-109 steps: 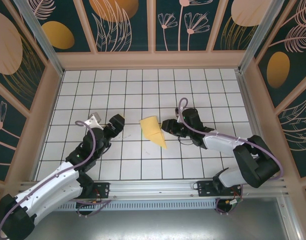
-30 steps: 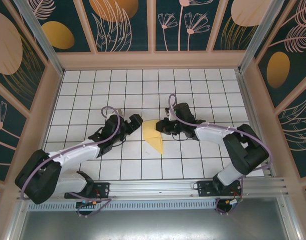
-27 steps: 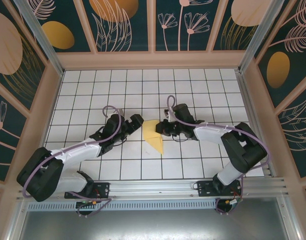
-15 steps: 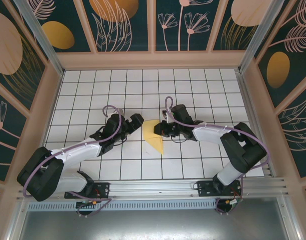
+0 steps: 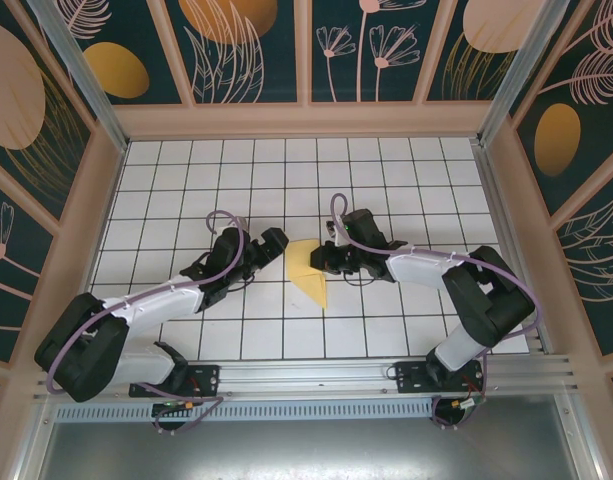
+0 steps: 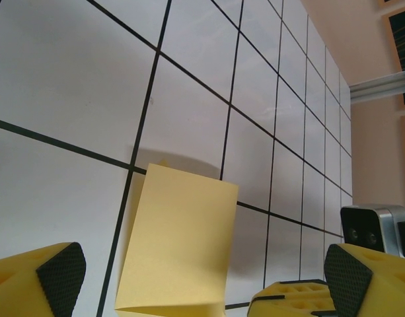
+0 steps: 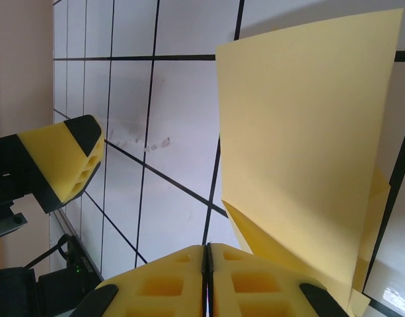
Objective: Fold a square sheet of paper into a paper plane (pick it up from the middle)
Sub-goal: Fold the wing for the fifth time at the center of the table.
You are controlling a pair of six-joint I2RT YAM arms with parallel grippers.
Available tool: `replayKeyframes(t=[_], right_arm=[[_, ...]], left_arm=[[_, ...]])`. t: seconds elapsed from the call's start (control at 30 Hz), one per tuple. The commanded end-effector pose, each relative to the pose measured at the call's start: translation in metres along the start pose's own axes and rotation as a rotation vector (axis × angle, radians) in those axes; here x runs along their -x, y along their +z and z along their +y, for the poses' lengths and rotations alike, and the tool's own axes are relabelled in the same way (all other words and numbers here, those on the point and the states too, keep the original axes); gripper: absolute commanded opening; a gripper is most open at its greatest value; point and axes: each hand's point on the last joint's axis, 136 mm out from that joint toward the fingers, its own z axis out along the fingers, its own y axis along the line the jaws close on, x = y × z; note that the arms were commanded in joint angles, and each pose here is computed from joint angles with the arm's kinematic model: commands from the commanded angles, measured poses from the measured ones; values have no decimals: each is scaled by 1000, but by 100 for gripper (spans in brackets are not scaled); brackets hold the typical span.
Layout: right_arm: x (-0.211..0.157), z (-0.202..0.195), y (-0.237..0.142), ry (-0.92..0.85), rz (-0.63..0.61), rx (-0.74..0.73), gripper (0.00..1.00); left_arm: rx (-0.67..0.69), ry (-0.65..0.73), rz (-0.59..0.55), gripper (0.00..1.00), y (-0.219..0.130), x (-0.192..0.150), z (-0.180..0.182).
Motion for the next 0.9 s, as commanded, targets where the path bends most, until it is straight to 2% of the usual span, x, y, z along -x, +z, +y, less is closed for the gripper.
replayKeyframes(t=[0.0, 0.3, 0.53, 0.87], right_arm=[[-5, 5, 0, -22, 25, 20, 11], [-25, -9, 2, -11, 78, 6, 11], [-30, -49, 5, 41, 69, -107, 11], [-50, -83, 5, 128, 80, -116, 12]], left_arm=[[-8, 14, 11, 95, 5, 2, -6], [-18, 21, 47, 94, 12, -4, -8], [-30, 23, 91, 92, 19, -12, -10], [-28, 31, 139, 92, 30, -18, -12]])
